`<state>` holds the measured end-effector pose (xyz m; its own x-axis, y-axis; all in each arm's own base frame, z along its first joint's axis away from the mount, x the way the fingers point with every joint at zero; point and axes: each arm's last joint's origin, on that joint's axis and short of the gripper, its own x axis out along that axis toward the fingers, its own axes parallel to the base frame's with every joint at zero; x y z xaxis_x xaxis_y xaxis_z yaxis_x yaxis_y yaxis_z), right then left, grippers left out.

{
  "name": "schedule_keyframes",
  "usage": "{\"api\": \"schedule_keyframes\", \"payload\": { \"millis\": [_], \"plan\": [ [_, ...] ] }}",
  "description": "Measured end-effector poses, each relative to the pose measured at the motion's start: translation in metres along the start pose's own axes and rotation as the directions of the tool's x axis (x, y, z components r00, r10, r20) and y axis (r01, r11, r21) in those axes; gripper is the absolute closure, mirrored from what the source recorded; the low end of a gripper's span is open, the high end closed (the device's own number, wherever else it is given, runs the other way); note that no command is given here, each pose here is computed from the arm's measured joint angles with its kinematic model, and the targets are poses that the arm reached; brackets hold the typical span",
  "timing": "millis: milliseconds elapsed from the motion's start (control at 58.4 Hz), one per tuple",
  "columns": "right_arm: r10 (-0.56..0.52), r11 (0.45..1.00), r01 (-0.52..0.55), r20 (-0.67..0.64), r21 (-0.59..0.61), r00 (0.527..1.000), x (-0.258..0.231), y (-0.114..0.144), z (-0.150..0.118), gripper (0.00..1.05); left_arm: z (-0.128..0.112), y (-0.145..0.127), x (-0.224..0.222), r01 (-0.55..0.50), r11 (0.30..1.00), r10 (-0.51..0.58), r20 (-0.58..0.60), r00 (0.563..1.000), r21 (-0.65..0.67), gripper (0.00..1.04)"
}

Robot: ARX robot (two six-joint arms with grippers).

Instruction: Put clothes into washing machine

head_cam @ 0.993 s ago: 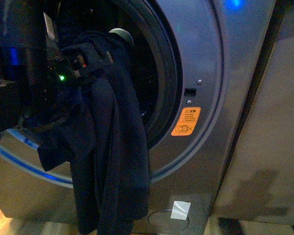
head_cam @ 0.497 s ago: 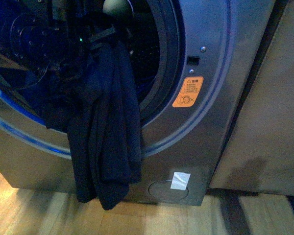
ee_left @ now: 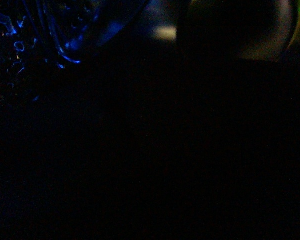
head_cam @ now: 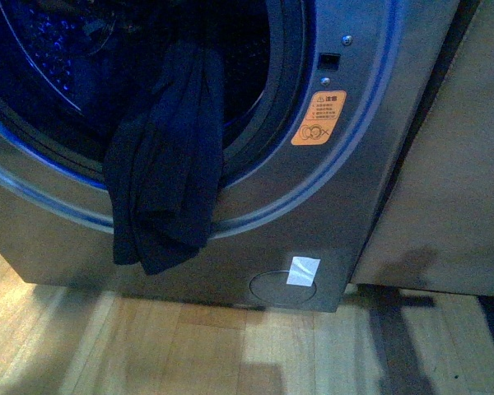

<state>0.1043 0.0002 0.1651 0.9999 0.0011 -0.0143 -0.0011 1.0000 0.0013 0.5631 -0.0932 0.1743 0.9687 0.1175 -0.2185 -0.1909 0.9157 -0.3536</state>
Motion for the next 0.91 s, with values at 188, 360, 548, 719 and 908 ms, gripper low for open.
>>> {"api": "schedule_keyframes", "payload": {
  "millis": [188,360,548,719,908],
  "plan": [
    [0.002,1.0,-0.002,0.018,-0.001,1.0,-0.007,0.0,0.0,1.02,0.012,-0.005,0.012,-0.021,1.0,0.021,0.041,0.999,-0.004,0.98],
    [0.002,1.0,-0.002,0.016,-0.001,1.0,-0.007,0.0,0.0,1.02,0.02,-0.006,0.02,-0.054,0.999,0.053,0.072,0.996,0.003,0.97],
    [0.002,1.0,-0.002,0.016,-0.001,1.0,-0.007,0.0,0.0,1.02,0.018,-0.004,0.028,-0.093,0.996,0.092,0.07,0.993,0.008,0.98],
    [0.002,1.0,-0.002,0.016,-0.001,1.0,-0.007,0.0,0.0,1.02,0.009,-0.001,0.036,-0.159,0.984,0.158,0.019,0.987,0.076,0.98],
    [0.002,1.0,-0.002,0.016,-0.001,1.0,-0.007,0.0,0.0,1.02,-0.006,0.006,0.04,-0.204,0.964,0.215,-0.053,0.975,0.17,0.75]
  ]
}}
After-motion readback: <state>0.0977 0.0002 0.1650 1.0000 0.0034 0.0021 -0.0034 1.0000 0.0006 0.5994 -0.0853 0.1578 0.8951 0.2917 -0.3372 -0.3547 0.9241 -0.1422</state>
